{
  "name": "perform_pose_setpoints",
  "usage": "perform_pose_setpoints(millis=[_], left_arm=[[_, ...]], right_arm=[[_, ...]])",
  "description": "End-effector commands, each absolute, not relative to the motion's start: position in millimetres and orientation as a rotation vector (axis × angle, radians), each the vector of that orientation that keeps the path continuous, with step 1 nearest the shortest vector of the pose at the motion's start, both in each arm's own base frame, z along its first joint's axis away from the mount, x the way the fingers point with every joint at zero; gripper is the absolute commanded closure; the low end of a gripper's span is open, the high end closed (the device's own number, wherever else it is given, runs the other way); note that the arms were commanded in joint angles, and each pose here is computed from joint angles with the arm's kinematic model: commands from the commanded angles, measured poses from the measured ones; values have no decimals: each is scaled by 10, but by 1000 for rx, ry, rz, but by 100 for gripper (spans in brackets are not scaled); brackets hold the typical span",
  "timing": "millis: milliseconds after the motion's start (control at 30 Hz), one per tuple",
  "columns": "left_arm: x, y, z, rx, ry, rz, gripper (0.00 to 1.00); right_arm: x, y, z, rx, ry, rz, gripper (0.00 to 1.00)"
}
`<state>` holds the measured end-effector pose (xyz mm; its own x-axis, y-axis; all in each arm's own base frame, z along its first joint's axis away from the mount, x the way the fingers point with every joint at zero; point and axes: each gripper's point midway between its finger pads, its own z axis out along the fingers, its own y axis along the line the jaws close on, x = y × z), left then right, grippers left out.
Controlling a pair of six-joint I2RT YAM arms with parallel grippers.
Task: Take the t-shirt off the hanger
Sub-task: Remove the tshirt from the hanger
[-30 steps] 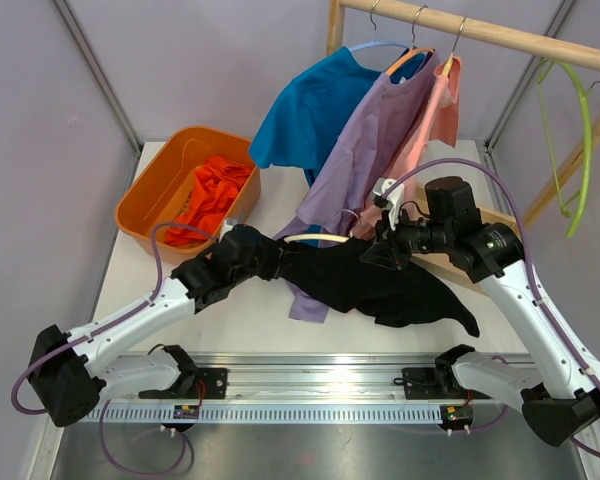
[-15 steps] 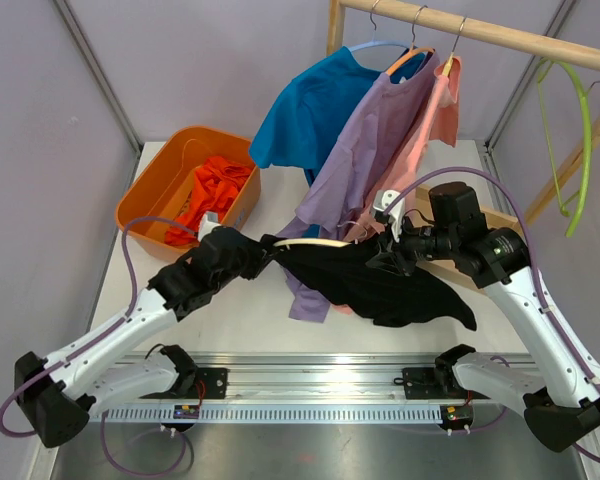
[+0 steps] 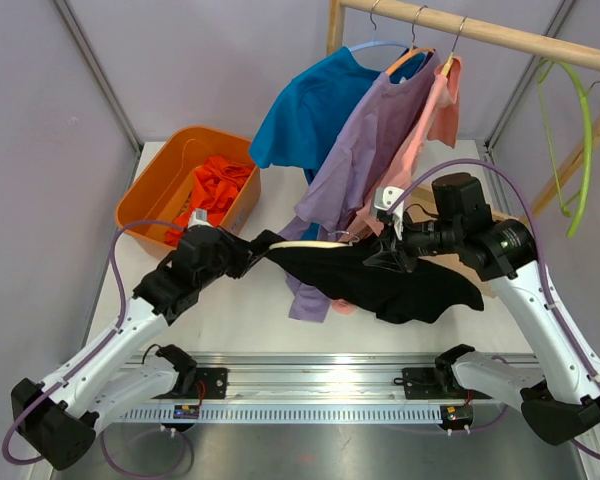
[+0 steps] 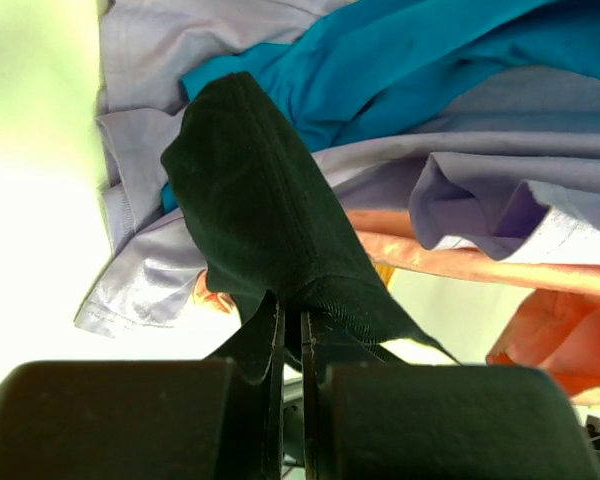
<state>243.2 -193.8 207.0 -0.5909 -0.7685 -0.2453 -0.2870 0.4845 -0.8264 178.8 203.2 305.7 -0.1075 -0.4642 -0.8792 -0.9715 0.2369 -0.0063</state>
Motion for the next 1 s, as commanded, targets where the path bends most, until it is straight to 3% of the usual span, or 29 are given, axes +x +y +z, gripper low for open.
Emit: perform_pose_setpoints(millis=[0, 433, 700, 967], left_arm=[[2490, -1165, 1424, -946, 2162, -515, 100], [2440, -1115, 1360, -856, 2229, -502, 100], [2418, -1035, 1044, -880, 2358, -461, 100], [2482, -1196, 1010, -747, 2454, -503, 100]], right_arm=[[1474, 1965, 3642, -1378, 1502, 821, 100], [1748, 1871, 3696, -1253, 1572, 697, 100], [1411, 1987, 3813, -1389, 1427, 854, 100], [1719, 1990, 3890, -1262, 1491, 772, 100]])
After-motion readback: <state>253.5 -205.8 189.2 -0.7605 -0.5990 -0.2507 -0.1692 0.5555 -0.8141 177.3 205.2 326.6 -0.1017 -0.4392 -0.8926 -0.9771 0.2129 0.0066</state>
